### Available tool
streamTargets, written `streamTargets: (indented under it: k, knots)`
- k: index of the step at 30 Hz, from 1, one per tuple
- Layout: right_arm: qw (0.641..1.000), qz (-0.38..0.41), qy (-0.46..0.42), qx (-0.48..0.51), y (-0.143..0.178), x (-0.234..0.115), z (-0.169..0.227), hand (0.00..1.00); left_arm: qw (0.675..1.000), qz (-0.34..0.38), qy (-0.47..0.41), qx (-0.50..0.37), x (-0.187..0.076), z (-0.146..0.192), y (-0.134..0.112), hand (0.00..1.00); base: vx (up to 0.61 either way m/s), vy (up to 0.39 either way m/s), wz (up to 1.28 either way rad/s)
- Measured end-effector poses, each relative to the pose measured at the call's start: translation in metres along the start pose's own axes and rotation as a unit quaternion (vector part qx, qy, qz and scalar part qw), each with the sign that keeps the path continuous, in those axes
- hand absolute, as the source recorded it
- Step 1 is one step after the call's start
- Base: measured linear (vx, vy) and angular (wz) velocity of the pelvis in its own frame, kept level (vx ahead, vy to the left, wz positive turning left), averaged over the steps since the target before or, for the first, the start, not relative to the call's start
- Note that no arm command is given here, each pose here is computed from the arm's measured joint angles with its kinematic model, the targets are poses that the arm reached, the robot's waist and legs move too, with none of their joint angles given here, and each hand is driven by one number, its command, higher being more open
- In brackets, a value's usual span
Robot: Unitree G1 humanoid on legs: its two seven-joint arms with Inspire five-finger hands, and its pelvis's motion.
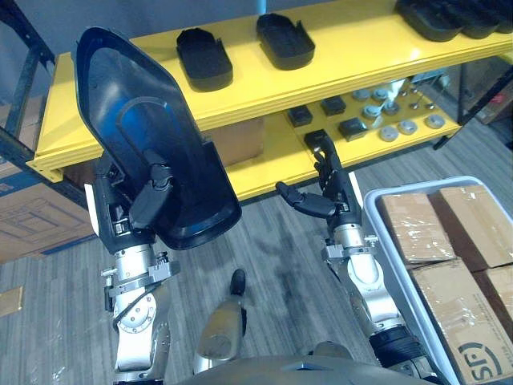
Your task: Walk over and take three plastic housings, then place them on the shelf
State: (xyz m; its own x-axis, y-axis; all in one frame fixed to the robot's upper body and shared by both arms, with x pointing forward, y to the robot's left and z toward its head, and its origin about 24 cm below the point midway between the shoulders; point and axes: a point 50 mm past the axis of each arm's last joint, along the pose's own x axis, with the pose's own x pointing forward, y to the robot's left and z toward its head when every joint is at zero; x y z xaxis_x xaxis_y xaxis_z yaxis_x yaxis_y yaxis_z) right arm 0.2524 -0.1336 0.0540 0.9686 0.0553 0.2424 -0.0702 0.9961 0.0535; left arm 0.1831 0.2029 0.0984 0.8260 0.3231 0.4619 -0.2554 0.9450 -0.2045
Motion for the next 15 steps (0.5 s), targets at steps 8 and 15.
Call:
streamTargets:
  k: [8,15]
  knots:
    - [0.999,-0.042,-0.002,0.019,-0.004,-0.009,0.002,1.00,0.999,-0.010,-0.013,0.031,-0.002,0.012,0.018,0.00,0.30,0.182,0.16]
    - [0.992,-0.088,-0.094,0.015,-0.030,-0.016,0.040,1.00,0.999,-0.001,-0.043,0.015,0.016,0.016,0.008,0.00,0.31,0.012,0.35]
